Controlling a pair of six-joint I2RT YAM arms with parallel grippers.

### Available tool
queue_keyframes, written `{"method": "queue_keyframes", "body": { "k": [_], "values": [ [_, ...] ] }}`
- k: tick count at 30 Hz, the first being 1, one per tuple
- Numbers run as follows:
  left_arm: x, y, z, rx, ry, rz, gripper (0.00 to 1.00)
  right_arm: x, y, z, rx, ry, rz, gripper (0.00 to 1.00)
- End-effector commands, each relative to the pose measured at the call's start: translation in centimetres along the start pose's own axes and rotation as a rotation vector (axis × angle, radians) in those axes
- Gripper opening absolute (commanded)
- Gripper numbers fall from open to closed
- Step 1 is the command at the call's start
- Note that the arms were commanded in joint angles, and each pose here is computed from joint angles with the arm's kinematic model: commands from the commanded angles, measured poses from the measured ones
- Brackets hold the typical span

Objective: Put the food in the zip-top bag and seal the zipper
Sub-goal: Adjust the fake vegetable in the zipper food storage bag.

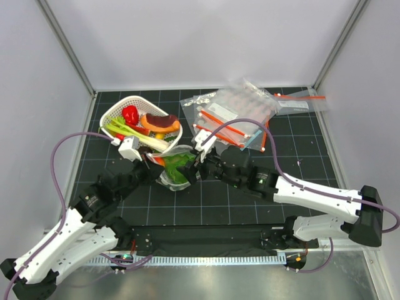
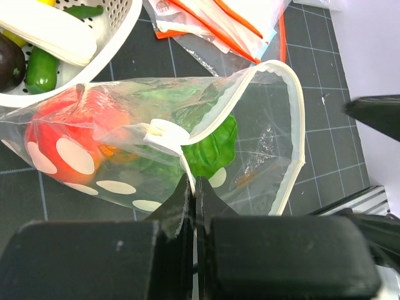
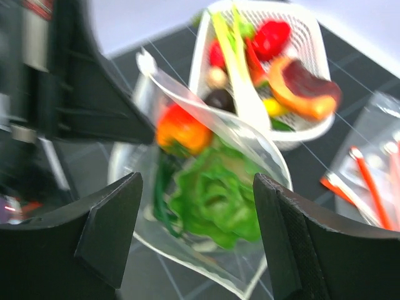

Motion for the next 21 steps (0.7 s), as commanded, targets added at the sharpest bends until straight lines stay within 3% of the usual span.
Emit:
{"method": "queue_keyframes", "body": {
  "k": [1,4,11,21],
  "values": [
    [1.4,-1.1,0.3,-0.049,-0.056,0.023,0.0,-1.9,-1.7,-0.5,-0.138,0.127,0.136,0.79],
    [1.5,-1.1,0.2,-0.046,-0.055,0.022,0.01,-2.6,-2.1,-1.6,-0.189,0.145,0.158,0.84],
    [1.9,-2.0,-0.1,-0.063,-0.017,0.006,0.0,-1.9,-3.6,-2.9,-0.318,0.146,0.189,0.84],
    [2.6,-2.5,-0.4,-0.054,-0.018,0.001,0.0,0.4,-5.2,1.3,-0.329,0.032,0.122,0.87]
  ]
}}
Point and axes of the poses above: each gripper's point midway between its finger pads, its own z axis back along the fingers, its own y axis along the line the jaws close on, x = y × z, the point moved 8 cm from there along z, back along the fingers, and after that the axes turned 4 degrees about -z, right-handed, at the moved point
